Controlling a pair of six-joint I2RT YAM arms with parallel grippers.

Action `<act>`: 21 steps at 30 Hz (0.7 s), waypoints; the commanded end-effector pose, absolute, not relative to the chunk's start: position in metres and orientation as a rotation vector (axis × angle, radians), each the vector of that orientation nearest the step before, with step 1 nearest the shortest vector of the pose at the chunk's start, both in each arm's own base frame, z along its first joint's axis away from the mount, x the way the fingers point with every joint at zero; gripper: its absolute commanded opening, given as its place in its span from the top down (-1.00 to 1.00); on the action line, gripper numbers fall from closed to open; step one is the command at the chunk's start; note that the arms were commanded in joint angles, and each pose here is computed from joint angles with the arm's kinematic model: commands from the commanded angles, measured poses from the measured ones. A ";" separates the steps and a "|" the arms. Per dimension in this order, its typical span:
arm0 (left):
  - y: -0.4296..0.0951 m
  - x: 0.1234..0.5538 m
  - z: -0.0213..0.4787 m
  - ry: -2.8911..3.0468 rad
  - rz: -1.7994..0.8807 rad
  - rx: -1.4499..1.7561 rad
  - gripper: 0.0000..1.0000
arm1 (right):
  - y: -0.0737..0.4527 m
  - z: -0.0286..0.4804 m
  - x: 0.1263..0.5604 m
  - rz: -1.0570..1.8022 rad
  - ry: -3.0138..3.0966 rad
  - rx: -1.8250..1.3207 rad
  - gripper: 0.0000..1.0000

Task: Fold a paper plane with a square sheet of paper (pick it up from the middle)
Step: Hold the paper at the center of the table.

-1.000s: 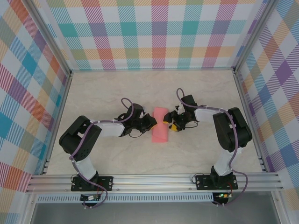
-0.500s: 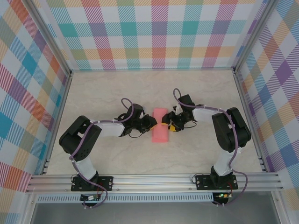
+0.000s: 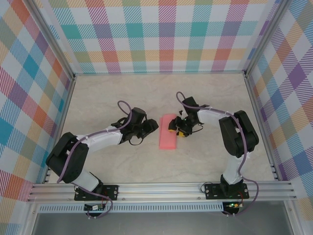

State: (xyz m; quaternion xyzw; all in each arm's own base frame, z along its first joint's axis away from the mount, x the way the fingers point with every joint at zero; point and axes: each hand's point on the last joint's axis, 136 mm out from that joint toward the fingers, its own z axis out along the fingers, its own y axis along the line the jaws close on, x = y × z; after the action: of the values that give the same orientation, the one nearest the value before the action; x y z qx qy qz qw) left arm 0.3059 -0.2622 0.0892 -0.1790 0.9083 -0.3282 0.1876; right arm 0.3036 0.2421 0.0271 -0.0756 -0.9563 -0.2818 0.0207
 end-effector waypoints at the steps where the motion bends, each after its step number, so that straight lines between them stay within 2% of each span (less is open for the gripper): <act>1: -0.248 0.302 0.088 2.574 -0.793 -0.502 -0.02 | 0.240 0.020 0.296 -0.689 -2.986 -0.158 -0.12; 21: -0.246 0.300 0.082 2.600 -0.769 -0.506 -0.03 | 0.242 0.010 0.291 -0.547 -2.970 0.002 -0.17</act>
State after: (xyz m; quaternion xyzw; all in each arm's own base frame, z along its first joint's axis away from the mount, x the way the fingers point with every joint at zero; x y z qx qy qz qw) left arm 0.3009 -0.2453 0.0779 -0.1867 0.9219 -0.2820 0.1891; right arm 0.3048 0.2501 0.0247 -0.0097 -0.9767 -0.2125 0.0291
